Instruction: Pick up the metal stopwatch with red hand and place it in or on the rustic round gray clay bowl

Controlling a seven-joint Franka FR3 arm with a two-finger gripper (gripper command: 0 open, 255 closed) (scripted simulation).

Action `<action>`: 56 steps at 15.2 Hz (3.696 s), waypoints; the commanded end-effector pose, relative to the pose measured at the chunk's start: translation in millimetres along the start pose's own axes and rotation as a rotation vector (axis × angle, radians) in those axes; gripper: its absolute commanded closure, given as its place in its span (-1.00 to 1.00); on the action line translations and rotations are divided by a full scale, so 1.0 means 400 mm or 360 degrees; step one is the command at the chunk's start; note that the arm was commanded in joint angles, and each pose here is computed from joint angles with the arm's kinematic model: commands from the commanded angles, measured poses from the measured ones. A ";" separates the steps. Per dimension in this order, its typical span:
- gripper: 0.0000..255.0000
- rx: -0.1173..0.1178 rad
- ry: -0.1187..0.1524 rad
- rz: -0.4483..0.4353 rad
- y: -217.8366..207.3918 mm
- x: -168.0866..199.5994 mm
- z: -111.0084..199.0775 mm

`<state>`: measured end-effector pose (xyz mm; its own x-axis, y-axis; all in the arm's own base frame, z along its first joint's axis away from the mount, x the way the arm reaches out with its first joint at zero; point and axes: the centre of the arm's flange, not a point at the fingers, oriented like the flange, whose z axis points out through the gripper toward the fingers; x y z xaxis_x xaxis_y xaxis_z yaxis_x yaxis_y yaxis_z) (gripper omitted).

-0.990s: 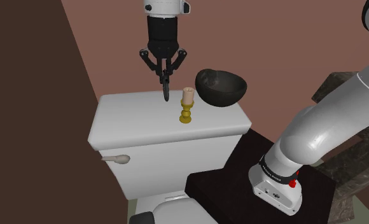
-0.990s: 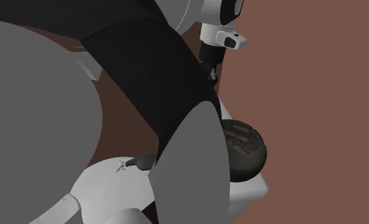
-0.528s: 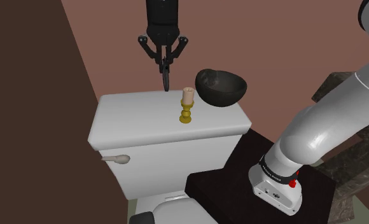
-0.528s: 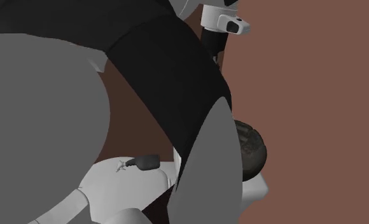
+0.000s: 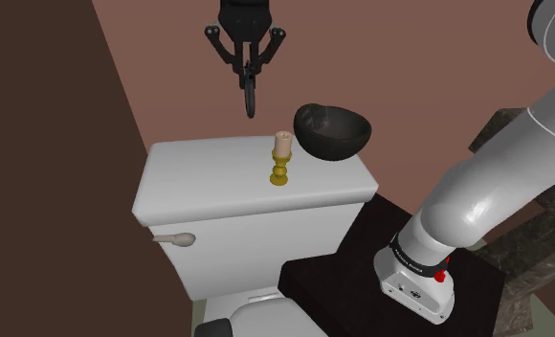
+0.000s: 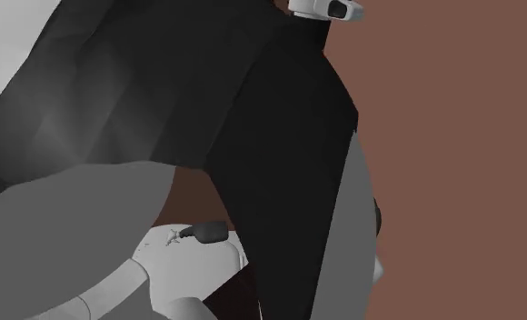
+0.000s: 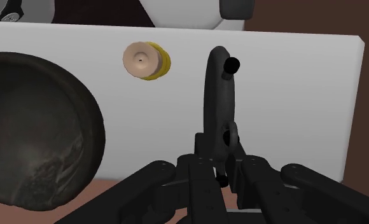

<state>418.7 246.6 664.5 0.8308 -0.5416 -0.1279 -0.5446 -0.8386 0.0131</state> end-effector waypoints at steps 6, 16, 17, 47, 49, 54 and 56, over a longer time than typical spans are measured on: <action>1.00 0.0000 0.0000 0.0000 0.066 0.009 -0.066; 1.00 0.0000 0.0000 0.0000 0.383 0.096 -0.092; 1.00 0.0000 0.0000 0.0000 0.415 0.105 -0.095; -1.00 0.0000 0.0000 0.0000 0.520 0.158 0.100; -1.00 0.0000 0.0000 0.0000 0.521 0.156 0.099; -1.00 0.0000 0.0000 0.0000 0.520 0.161 -0.025; -1.00 0.0000 0.0000 0.0000 0.520 0.161 -0.025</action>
<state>348.8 41.0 656.6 0.8235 -0.5335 -0.1931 -0.5343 -0.8437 0.0524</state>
